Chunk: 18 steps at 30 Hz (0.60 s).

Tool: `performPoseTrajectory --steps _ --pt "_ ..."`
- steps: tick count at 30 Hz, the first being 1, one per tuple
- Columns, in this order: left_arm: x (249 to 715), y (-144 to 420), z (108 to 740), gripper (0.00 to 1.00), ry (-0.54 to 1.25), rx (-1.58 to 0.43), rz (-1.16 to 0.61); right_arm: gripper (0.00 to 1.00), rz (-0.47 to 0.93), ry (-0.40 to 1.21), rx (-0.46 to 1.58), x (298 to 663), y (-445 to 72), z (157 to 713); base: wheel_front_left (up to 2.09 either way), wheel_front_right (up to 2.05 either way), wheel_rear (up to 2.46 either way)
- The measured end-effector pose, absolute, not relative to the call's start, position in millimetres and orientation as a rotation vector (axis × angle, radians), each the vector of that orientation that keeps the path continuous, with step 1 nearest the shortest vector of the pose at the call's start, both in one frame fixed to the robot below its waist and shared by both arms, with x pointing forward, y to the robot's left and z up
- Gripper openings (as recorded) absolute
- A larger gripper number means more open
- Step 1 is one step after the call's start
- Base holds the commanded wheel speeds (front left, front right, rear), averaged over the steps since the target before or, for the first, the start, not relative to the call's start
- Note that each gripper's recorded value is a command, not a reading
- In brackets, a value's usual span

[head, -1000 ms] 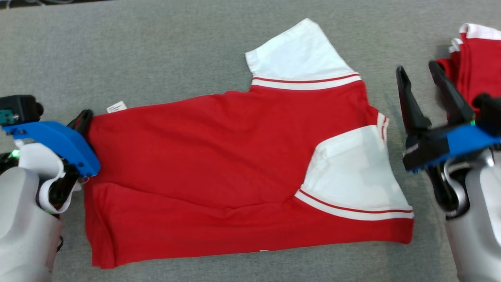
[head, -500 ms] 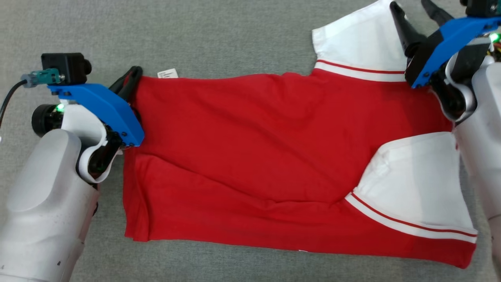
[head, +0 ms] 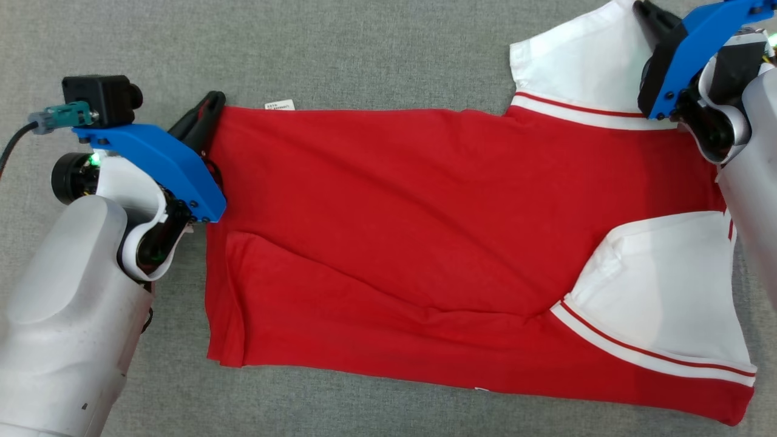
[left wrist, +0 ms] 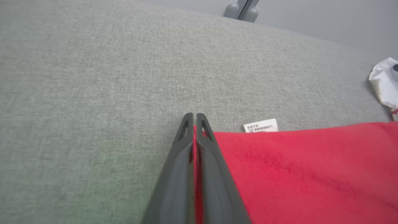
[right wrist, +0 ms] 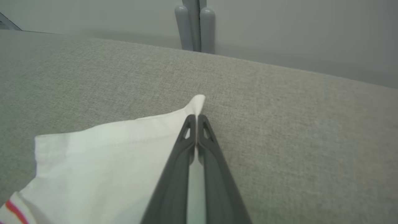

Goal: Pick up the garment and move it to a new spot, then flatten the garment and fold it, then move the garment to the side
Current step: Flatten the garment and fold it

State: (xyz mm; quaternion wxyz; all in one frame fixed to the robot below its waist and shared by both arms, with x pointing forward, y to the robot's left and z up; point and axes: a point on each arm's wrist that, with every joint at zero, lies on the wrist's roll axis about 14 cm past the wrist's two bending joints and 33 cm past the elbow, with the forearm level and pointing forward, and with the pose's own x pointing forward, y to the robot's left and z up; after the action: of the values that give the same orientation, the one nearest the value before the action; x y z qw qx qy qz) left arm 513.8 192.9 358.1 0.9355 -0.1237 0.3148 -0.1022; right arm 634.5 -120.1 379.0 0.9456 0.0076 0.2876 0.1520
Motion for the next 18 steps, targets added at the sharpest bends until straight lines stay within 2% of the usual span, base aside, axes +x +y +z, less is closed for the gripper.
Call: performPoseTrajectory --steps 5,18 --pt "520 194 382 0.00 0.557 -0.284 -0.202 0.00 0.318 0.426 -0.009 639 -127 414 0.00 0.00 0.00" --pt "506 192 427 0.00 0.434 -0.260 -0.217 0.00 0.333 0.206 0.041 591 -151 465 0.00 0.00 0.00"
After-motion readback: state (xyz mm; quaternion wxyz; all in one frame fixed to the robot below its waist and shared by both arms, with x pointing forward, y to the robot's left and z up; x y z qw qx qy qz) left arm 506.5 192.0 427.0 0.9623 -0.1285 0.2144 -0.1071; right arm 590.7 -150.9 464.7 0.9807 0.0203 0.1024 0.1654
